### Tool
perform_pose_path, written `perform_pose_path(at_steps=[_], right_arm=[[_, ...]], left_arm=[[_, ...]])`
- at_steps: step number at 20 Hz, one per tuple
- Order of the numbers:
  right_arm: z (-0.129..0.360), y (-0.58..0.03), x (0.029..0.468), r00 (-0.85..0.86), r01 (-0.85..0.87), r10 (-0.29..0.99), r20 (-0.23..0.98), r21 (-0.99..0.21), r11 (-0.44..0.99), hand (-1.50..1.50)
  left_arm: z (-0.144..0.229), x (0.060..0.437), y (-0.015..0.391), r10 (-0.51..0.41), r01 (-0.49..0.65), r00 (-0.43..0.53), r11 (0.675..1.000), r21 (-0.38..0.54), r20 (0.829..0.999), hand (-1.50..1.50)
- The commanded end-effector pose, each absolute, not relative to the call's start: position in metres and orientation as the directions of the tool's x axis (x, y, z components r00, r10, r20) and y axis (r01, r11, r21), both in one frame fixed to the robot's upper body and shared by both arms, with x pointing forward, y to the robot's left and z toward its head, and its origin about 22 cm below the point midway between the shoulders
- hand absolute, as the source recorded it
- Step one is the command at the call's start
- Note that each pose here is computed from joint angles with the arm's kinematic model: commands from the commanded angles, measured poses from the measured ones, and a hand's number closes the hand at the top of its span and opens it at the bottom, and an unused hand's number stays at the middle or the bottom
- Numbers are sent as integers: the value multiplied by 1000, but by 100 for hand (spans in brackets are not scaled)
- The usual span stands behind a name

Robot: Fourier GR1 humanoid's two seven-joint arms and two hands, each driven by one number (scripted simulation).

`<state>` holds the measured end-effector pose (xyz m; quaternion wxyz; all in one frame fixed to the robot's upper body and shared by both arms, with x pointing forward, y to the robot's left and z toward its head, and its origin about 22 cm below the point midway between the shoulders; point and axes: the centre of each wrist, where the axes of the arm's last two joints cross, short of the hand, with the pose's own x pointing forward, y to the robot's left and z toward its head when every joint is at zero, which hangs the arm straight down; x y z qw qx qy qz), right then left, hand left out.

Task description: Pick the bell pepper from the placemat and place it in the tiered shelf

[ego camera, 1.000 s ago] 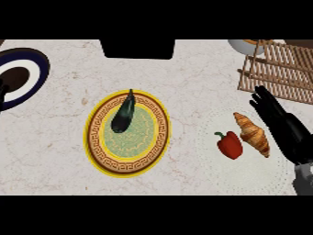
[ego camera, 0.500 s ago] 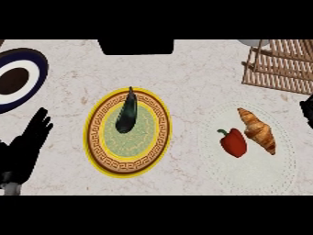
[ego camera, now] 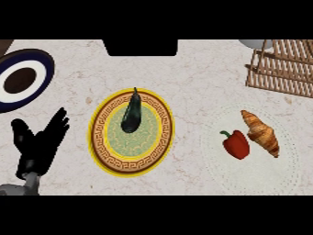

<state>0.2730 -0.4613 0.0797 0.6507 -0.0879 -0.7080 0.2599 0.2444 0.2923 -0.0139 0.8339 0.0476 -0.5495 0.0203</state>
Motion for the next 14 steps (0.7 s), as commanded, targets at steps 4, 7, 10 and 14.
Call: perform_pose_path(at_steps=[4, 7, 10, 14], right_arm=[[123, -447, 272, -154, -433, 522, 839, -532, 727, -150], [154, -427, 273, -136, -475, 605, 785, -587, 655, -150], [155, -387, 275, -102, -464, 654, 750, -617, 635, -150], [168, -343, 284, -45, -387, 724, 688, -681, 622, -150]], left_arm=[[-21, 254, 276, -5, -76, 438, 996, 43, 899, 0], [-27, 236, 306, -4, -107, 430, 993, 55, 903, 0], [-27, 240, 308, -10, -99, 447, 993, 61, 895, 0], [-27, 248, 290, -5, -78, 446, 996, 44, 895, 0]])
